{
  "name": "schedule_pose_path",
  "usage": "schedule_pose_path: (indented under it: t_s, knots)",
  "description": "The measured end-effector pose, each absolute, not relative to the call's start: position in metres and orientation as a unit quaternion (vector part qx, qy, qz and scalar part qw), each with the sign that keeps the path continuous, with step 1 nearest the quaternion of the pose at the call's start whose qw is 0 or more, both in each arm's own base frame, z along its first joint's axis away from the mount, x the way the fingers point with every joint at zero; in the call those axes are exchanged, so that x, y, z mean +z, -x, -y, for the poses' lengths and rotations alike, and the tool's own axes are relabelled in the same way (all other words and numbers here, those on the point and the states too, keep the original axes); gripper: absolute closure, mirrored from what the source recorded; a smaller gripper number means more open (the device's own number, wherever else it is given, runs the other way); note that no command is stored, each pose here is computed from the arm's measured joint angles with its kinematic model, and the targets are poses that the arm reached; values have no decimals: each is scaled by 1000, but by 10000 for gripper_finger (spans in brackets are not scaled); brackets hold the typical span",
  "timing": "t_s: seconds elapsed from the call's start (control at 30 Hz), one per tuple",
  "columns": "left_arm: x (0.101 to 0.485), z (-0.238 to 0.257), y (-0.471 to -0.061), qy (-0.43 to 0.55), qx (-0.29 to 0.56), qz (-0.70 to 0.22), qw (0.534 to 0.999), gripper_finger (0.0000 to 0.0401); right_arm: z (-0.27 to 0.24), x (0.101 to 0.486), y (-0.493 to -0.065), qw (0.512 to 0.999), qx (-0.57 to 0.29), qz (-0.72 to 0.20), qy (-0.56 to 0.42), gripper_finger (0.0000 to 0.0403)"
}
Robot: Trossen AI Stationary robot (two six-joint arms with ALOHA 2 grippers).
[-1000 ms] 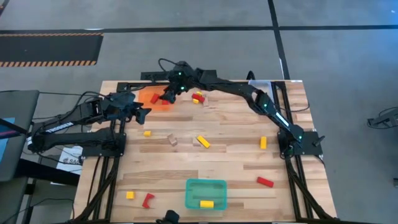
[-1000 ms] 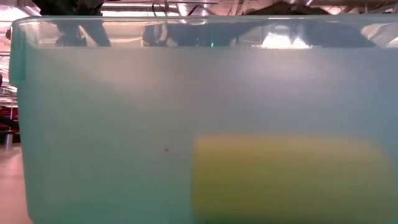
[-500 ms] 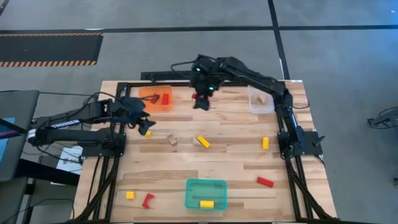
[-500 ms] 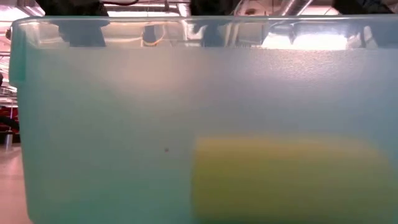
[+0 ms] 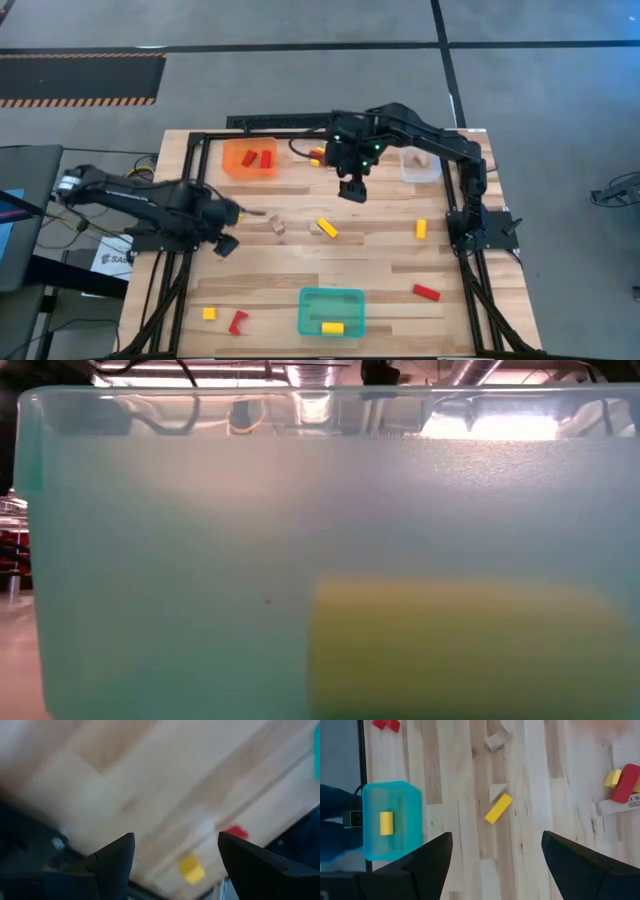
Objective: Sort & place blocks by color
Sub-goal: Put the yellow block into the blue bin
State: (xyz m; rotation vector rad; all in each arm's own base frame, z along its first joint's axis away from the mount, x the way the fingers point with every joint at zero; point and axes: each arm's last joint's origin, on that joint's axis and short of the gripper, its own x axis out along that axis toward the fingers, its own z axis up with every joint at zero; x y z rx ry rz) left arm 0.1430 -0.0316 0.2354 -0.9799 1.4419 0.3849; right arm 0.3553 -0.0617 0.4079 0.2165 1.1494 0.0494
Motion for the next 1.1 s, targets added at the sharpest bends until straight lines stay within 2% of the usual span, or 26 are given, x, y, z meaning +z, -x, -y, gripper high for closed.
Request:
schedule_pose_path:
  t_s: [0.13, 0.23, 0.3, 0.4, 0.5, 0.7, 0.83, 1.1]
  knots:
    - [227, 46, -148, 397, 201, -642, 624, 127, 54, 408, -358, 837, 31, -538, -96, 77]
    - [221, 45, -154, 339, 256, -617, 663, 127, 51, 406, -364, 842, 39, -531, -87, 77]
    - [218, 42, -158, 269, 268, -601, 703, 127, 51, 405, -365, 842, 43, -531, -81, 77]
    - [214, 34, -164, 157, 270, -601, 736, 127, 51, 407, -365, 847, 43, -523, -79, 77]
    - [206, 22, -172, 85, 254, -631, 728, 127, 55, 406, -365, 847, 39, -524, -82, 77]
    - [184, -10, -188, 16, 196, -709, 677, 127, 54, 406, -364, 842, 33, -531, -93, 77]
    - [172, -27, -194, 10, 160, -738, 656, 127, 47, 405, -363, 834, 41, -542, -91, 77]
    - [150, -37, -202, -8, 104, -751, 652, 127, 29, 409, -358, 830, 53, -549, -90, 77]
